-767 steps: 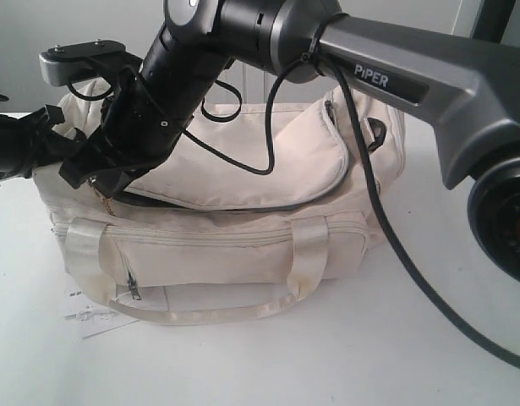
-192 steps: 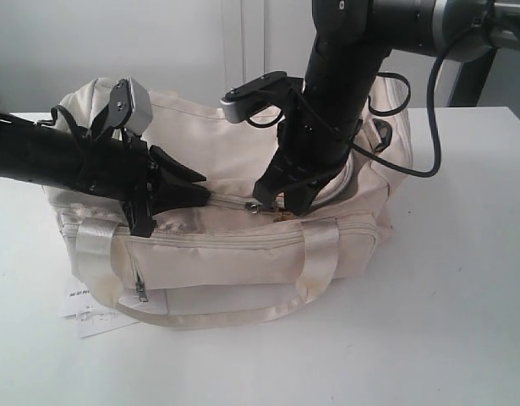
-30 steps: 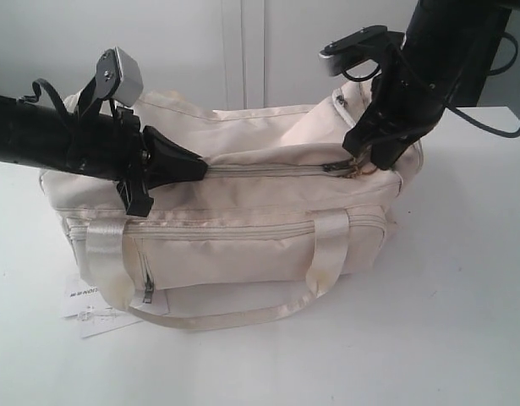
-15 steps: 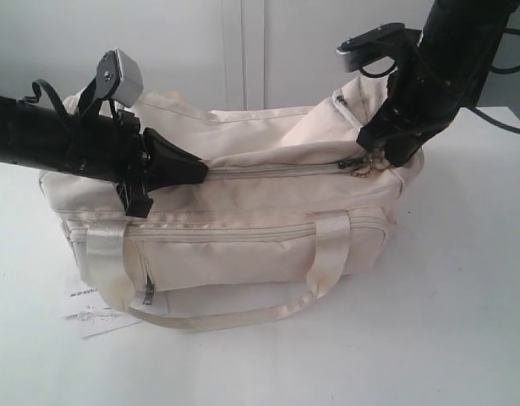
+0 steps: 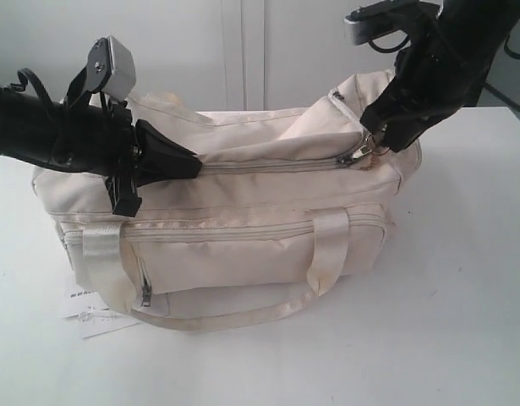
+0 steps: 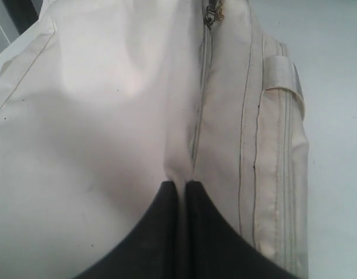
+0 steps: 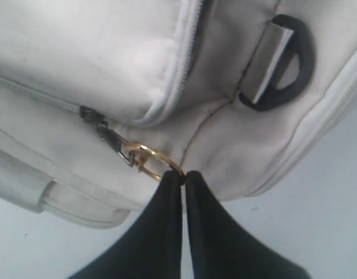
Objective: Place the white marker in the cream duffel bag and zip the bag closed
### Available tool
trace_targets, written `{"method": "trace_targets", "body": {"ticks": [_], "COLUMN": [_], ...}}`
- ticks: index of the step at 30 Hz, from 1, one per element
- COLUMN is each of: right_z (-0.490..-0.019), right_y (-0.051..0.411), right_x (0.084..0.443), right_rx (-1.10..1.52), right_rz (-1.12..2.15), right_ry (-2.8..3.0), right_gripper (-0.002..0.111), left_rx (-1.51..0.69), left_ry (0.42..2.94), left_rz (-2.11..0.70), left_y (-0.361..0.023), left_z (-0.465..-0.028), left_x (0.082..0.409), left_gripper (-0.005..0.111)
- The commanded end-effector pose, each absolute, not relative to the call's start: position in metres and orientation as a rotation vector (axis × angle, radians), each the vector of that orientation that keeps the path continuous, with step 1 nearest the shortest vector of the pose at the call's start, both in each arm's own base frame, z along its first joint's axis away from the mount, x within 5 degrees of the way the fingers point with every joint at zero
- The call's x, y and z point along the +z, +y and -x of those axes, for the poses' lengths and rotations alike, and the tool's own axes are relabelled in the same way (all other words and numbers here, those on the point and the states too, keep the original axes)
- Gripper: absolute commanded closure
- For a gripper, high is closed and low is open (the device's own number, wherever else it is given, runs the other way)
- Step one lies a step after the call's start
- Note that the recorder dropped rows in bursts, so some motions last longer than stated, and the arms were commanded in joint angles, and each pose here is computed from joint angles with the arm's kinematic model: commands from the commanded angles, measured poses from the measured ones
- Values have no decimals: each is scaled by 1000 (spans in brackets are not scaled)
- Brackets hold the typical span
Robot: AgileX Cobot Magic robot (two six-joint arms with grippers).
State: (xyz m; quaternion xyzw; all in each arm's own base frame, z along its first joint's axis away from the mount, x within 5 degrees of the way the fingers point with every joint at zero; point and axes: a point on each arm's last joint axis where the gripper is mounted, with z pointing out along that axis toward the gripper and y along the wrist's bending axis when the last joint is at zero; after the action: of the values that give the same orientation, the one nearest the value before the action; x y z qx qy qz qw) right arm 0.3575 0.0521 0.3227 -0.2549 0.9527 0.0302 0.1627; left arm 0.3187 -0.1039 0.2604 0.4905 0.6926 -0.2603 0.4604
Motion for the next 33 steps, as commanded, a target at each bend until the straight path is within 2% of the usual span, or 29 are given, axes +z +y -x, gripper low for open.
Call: {"method": "trace_targets", "body": {"ticks": [1, 14, 23, 24, 28, 30, 33], "right_z": [-345, -312, -300, -301, -308, -316, -324], "right_y": [50, 59, 88, 85, 75, 74, 76], "right_x": [323, 334, 341, 339, 338, 337, 332], "right_rx": [124, 259, 271, 218, 42, -15, -20], "right_rz": [732, 766, 908, 921, 941, 921, 911], "right_ry": [2724, 2673, 2614, 2622, 2600, 2551, 2529], "right_gripper": [108, 108, 108, 108, 108, 108, 108], "left_rx": [-651, -638, -635, -625, -621, -644, -654], "left_ry": [1704, 1692, 1732, 1751, 1751, 1744, 1717], "left_rz": [-1212, -1212, -1167, -1144, -1137, -1087, -1044], "left_y": [-103, -102, -101, -100, -100, -101, -101], "left_z": [-315, -312, -314, -315, -316, -317, -315], "left_x": [264, 270, 269, 269, 269, 273, 282], "left_gripper": [107, 107, 106, 98, 53, 46, 45]}}
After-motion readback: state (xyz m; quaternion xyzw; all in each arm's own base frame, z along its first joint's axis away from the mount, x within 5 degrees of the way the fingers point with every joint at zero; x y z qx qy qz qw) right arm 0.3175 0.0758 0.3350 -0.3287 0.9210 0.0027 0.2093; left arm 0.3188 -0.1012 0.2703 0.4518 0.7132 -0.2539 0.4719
